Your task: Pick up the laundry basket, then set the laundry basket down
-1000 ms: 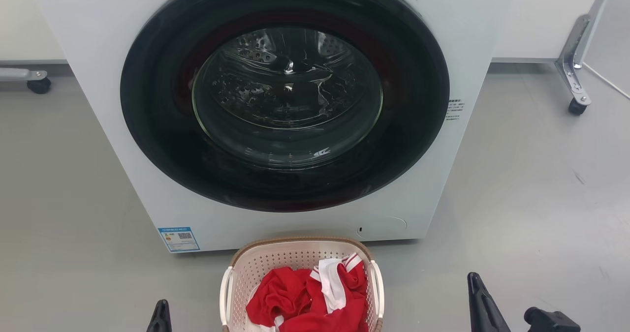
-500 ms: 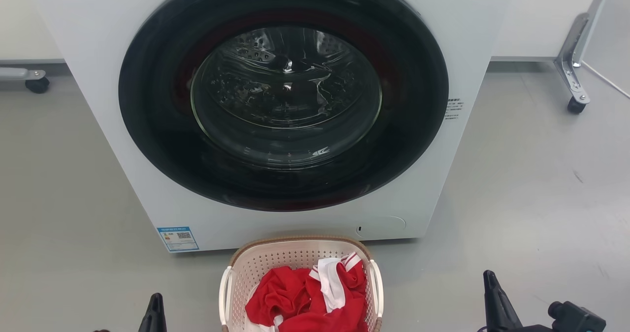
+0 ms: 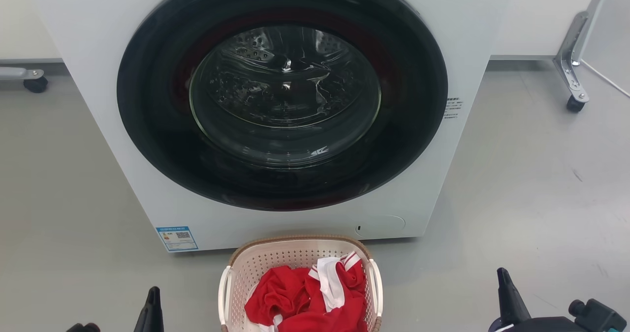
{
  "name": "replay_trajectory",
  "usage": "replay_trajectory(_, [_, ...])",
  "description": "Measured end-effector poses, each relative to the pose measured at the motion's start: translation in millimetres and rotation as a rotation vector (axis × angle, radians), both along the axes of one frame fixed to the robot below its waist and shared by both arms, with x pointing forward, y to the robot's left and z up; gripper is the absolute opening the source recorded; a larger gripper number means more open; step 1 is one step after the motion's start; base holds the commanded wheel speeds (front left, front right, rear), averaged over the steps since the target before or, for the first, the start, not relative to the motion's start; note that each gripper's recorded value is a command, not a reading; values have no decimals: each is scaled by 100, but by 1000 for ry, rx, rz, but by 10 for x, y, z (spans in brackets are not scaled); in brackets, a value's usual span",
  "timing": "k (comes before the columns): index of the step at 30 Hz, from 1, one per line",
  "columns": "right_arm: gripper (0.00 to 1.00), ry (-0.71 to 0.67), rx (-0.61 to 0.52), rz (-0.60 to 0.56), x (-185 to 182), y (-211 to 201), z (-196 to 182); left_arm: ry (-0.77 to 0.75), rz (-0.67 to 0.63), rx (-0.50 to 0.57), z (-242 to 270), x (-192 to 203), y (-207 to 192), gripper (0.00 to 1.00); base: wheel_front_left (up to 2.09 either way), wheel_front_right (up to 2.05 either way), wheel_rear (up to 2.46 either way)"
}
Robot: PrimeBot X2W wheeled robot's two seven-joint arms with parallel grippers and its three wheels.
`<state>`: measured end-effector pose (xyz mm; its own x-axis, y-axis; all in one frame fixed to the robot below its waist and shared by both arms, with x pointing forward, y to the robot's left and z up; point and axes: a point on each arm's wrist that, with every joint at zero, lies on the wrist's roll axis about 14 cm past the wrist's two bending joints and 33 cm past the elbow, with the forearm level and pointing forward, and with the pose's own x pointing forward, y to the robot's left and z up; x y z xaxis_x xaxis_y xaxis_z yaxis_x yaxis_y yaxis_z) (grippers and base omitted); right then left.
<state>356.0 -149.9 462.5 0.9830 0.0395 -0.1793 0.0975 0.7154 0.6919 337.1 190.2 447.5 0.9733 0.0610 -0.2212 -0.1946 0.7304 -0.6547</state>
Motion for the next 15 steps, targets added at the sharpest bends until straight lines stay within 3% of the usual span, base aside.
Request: replay_trajectory(15, [0, 14, 217, -49, 84, -144, 13, -11, 24, -231, 33, 111, 1, 0, 0, 0, 0])
